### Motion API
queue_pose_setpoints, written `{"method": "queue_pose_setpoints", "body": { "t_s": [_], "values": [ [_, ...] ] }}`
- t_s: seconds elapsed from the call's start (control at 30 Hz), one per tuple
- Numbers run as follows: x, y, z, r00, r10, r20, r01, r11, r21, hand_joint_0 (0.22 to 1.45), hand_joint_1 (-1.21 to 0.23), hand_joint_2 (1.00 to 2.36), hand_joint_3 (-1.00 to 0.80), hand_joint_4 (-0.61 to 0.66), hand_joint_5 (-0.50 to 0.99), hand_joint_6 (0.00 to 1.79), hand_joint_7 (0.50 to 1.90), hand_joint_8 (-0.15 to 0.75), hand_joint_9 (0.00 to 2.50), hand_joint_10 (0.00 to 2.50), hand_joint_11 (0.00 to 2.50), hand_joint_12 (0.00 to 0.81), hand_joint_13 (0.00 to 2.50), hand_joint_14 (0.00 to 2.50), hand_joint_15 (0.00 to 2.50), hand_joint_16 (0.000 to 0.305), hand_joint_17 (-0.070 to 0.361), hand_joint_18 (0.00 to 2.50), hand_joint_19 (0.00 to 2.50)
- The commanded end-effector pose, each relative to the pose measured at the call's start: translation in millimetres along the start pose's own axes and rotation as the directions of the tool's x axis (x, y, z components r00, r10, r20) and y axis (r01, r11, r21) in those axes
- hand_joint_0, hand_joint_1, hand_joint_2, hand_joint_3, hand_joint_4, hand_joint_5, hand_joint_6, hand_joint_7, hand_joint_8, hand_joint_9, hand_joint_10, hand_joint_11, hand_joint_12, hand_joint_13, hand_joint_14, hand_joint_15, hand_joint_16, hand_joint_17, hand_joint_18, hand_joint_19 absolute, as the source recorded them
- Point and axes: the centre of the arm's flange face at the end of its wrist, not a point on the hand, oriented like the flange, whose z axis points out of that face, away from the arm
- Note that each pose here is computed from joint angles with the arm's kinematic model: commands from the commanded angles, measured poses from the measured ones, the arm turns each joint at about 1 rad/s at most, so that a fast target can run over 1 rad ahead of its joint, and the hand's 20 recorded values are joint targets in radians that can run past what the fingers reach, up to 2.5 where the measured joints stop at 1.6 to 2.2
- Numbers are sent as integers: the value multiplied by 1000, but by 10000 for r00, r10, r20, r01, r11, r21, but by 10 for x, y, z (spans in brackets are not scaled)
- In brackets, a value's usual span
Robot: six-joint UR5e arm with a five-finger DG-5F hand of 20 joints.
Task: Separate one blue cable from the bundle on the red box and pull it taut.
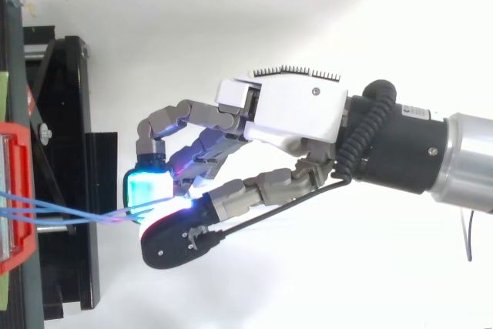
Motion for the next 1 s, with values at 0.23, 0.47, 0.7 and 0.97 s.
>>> {"method": "queue_pose_setpoints", "body": {
  "t_s": [0.23, 0.47, 0.7, 0.97],
  "values": [
    [1, -4, 3, 10000, 0, 1, 0, 10000, 4, 641, -847, 1014, -267, 116, -158, 735, 1248, 262, 777, 18, 494, 338, 735, 15, 451, 55, 124, 557, 700],
    [1, -1, -2, 10000, 0, -15, 0, 10000, 5, 718, -905, 1018, -242, 106, -173, 753, 1196, 254, 723, 16, 499, 337, 715, 16, 439, 55, 124, 555, 665],
    [3, -12, 1, 10000, -6, -29, 6, 10000, 20, 767, -922, 1013, -318, 100, -183, 766, 1177, 249, 686, 16, 485, 332, 696, 14, 427, 55, 123, 548, 654],
    [3, 5, -2, 10000, 0, -30, 0, 10000, 6, 742, -950, 1002, -486, 99, -189, 772, 1162, 249, 658, 15, 470, 330, 692, 14, 427, 55, 124, 563, 640]
  ]
}}
